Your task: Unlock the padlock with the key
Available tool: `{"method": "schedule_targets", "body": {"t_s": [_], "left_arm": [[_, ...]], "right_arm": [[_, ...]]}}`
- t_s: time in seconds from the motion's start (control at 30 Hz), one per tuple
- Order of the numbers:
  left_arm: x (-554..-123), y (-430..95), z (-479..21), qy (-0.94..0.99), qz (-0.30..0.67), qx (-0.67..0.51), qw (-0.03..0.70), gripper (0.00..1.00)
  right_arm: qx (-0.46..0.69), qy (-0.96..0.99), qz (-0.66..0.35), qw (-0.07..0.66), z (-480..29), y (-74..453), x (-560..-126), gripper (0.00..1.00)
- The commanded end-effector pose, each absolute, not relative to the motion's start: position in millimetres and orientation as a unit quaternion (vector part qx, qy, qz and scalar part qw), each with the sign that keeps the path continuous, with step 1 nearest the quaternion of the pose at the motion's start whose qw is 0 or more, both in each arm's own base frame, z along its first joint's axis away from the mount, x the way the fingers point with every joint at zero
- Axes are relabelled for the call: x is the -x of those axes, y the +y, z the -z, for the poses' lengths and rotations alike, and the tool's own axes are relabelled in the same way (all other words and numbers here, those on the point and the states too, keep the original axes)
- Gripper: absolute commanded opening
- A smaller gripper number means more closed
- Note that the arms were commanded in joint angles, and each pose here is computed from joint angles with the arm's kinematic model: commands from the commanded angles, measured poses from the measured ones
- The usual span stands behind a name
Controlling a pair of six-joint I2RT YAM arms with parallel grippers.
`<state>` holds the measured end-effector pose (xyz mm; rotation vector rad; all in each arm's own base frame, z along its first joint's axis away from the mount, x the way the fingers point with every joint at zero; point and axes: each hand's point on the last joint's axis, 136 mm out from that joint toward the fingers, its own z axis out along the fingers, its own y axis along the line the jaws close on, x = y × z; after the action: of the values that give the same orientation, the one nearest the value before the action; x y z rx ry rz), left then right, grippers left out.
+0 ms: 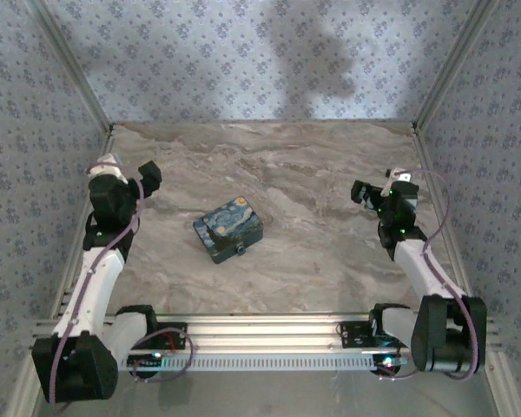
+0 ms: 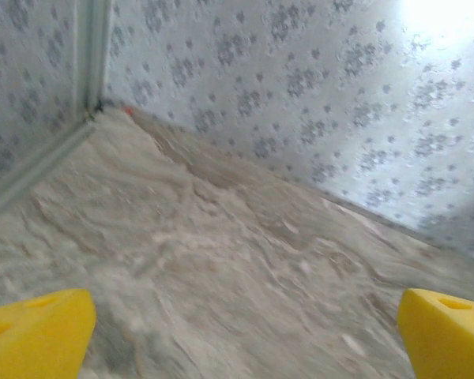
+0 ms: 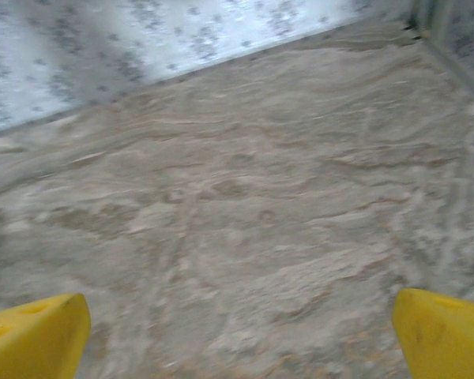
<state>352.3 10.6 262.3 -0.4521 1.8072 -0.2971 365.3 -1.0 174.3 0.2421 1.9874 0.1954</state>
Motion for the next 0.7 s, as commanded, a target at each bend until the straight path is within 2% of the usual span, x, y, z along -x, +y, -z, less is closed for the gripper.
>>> {"method": "schedule_targets", "body": {"t_s": [0.0, 0.2, 0.5, 0.67], "left_arm": [[-325.1, -17.4, -227.4, 0.817, 0.21, 0.246, 0.477, 0.98], [-285.8, -55.2, -200.5, 0.854, 0.236, 0.24, 0.398, 0.98], [-254.9, -97.3, -138.4, 0.891, 0.244, 0.245, 0.294, 0.98], [-249.7, -114.1, -111.9, 0.893, 0.262, 0.254, 0.264, 0.98]], "right_arm": [[-0.07, 0.841, -0.181, 0.505, -191.2, 45.1, -351.5, 1.0], [0.021, 0.848, -0.283, 0.449, -197.0, 129.3, -333.0, 1.0], [0.149, 0.869, -0.356, 0.309, -144.2, 260.8, -327.7, 1.0], [0.165, 0.871, -0.371, 0.277, -122.9, 298.3, -339.6, 1.0]]}}
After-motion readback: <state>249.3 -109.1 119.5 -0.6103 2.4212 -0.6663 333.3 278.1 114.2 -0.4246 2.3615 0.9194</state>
